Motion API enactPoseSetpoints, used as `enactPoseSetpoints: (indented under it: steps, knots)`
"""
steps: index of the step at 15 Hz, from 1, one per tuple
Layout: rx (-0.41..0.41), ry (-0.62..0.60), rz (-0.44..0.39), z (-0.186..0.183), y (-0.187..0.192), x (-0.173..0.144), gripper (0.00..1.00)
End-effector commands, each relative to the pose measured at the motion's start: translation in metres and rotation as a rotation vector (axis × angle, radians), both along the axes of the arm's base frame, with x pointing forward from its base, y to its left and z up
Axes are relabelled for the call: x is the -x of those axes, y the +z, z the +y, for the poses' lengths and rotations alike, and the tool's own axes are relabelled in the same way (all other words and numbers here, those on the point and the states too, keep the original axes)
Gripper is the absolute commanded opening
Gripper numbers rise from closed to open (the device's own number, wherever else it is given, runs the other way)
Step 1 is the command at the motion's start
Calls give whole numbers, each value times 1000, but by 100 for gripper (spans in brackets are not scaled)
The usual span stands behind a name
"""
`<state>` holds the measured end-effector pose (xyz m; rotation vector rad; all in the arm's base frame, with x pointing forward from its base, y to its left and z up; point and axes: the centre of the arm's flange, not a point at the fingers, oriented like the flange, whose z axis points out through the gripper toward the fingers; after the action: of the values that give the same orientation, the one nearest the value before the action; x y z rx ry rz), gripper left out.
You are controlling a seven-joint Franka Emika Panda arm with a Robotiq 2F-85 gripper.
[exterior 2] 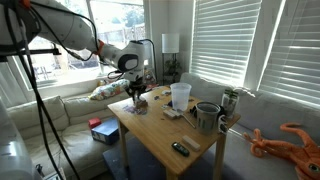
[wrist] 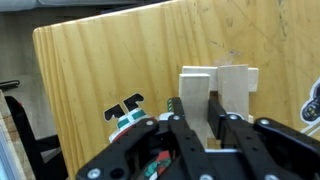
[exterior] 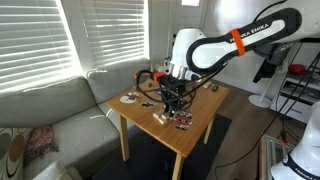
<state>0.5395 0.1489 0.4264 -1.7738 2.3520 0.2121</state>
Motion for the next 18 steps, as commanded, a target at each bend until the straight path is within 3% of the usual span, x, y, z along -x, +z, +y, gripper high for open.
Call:
enactPoseSetpoints:
  steps: [1,18]
  knots:
    - [-12,-51,-12,7,3,-8,7]
    - [24,-83,-21,20,-3,-15,7]
